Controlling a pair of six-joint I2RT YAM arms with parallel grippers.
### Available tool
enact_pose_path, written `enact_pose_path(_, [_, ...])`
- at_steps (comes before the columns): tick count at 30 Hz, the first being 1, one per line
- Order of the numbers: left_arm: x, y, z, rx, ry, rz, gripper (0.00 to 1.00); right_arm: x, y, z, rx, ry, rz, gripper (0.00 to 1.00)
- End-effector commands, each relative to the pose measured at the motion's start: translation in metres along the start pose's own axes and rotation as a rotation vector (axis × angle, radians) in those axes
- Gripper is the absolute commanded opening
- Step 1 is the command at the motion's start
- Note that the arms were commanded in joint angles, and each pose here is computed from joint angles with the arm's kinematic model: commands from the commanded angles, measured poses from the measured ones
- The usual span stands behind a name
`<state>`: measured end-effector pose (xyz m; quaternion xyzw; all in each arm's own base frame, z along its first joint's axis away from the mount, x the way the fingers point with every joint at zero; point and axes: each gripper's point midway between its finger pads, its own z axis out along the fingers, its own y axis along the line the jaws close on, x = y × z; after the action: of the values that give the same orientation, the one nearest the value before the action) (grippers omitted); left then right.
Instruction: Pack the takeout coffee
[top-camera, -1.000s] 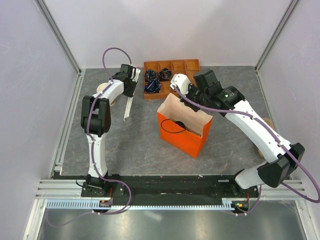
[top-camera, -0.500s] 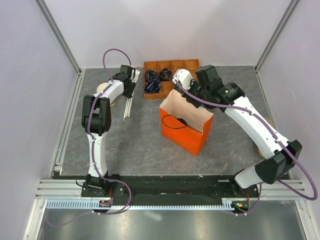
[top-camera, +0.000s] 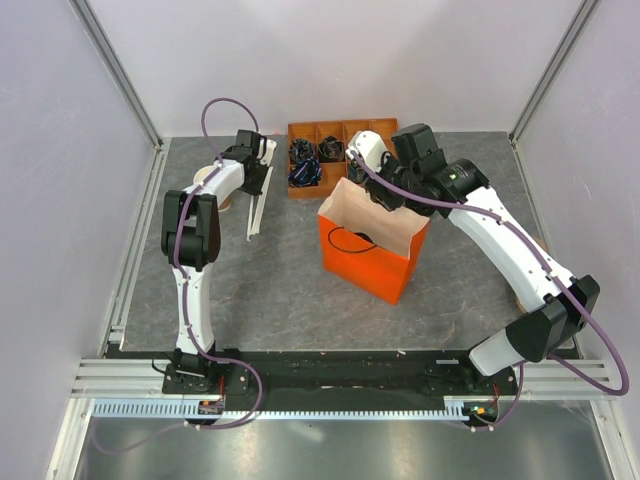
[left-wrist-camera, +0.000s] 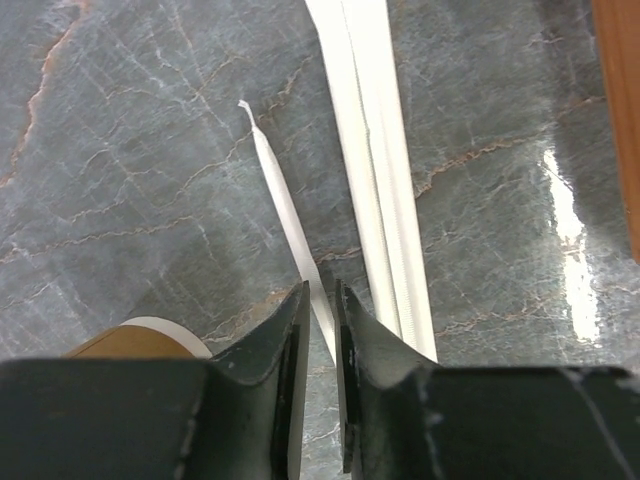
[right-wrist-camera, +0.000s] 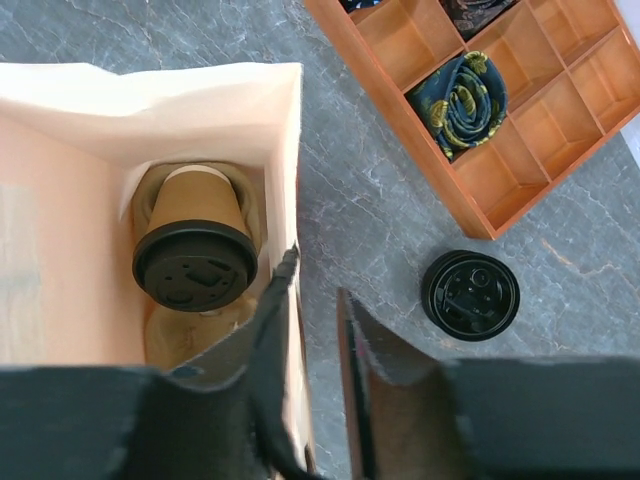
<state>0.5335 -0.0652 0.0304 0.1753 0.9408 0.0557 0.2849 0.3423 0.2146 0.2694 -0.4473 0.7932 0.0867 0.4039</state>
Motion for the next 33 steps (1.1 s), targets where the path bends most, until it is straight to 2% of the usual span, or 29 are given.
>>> enact_pose_path(1, [0.0,-0.005,0.004,0.041,-0.003,0.005,0.19,-0.024,-0.006,-0.01,0.013,-0.074,0.007,0.38])
enact_pose_path(7, [0.003,-0.003,0.005,0.026,0.013,0.0,0.13,-0.025,-0.009,-0.011,0.021,-0.076,0.016,0.5])
enact_pose_path(8, [0.003,-0.002,0.005,0.022,0.014,-0.001,0.11,-0.026,-0.009,-0.012,0.022,-0.079,0.017,0.55])
enact_pose_path(12, [0.001,0.003,0.002,0.005,0.009,-0.012,0.02,-0.03,-0.012,-0.013,0.027,-0.087,0.034,0.63])
enact_pose_path(16, [-0.005,0.005,-0.005,0.002,-0.009,-0.023,0.02,-0.032,-0.013,-0.016,0.03,-0.096,0.039,0.71])
enact_pose_path(22, [-0.016,0.007,-0.021,0.008,-0.046,-0.038,0.02,-0.034,-0.013,-0.018,0.03,-0.104,0.043,0.96])
enact_pose_path(33, [-0.054,0.017,-0.077,-0.003,-0.173,-0.066,0.02,-0.05,-0.014,-0.026,0.031,-0.154,0.057,0.98])
